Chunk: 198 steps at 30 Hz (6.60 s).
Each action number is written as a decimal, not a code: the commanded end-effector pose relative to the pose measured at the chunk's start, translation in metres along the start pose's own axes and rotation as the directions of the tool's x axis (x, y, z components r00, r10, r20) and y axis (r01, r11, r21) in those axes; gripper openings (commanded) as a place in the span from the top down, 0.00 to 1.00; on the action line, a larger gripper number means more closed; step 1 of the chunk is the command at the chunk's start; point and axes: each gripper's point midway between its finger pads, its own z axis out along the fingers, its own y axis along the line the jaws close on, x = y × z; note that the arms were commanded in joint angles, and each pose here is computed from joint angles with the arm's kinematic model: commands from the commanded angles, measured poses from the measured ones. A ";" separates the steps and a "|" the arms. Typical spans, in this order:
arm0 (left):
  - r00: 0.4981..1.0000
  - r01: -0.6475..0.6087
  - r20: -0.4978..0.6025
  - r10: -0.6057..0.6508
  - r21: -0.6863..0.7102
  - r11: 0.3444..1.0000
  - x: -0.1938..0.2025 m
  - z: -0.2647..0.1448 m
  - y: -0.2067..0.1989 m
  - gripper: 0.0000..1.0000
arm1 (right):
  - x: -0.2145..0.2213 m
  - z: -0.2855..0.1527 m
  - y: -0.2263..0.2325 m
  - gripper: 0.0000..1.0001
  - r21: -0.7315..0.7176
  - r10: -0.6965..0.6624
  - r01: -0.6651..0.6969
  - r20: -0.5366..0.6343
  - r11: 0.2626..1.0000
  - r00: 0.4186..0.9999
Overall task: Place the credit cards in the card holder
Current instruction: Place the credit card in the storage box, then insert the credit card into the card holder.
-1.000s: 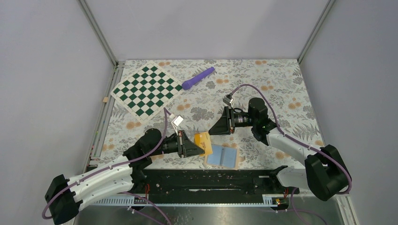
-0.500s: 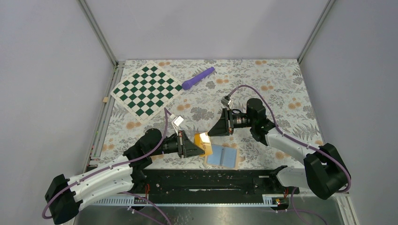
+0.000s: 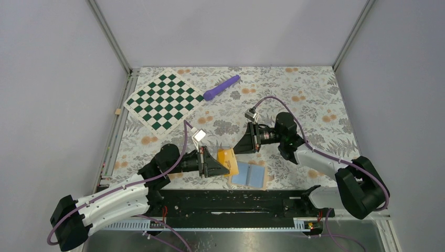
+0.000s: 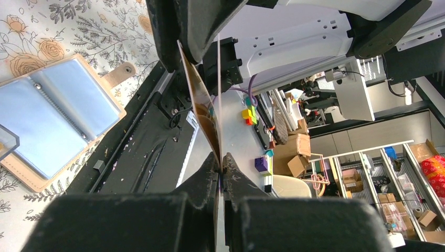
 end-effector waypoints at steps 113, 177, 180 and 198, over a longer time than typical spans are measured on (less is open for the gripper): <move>0.998 -0.019 -0.049 -0.031 -0.780 0.625 -0.034 -0.043 0.137 0.42 | 0.050 -0.087 -0.125 1.00 0.722 -0.063 0.001 0.060 0.692 0.996; 0.941 -0.127 -0.297 -0.160 -0.753 0.646 0.089 0.059 0.172 0.88 | 0.016 -0.100 -0.205 1.00 0.704 -0.042 -0.230 0.346 0.672 0.937; 0.940 -0.129 -0.299 -0.161 -0.753 0.645 0.090 0.059 0.173 0.89 | 0.016 -0.102 -0.206 1.00 0.705 -0.040 -0.235 0.350 0.670 0.936; 0.937 -0.129 -0.306 -0.169 -0.752 0.646 0.093 0.060 0.174 0.91 | 0.022 -0.085 -0.204 1.00 0.608 0.040 -0.239 0.322 0.758 0.946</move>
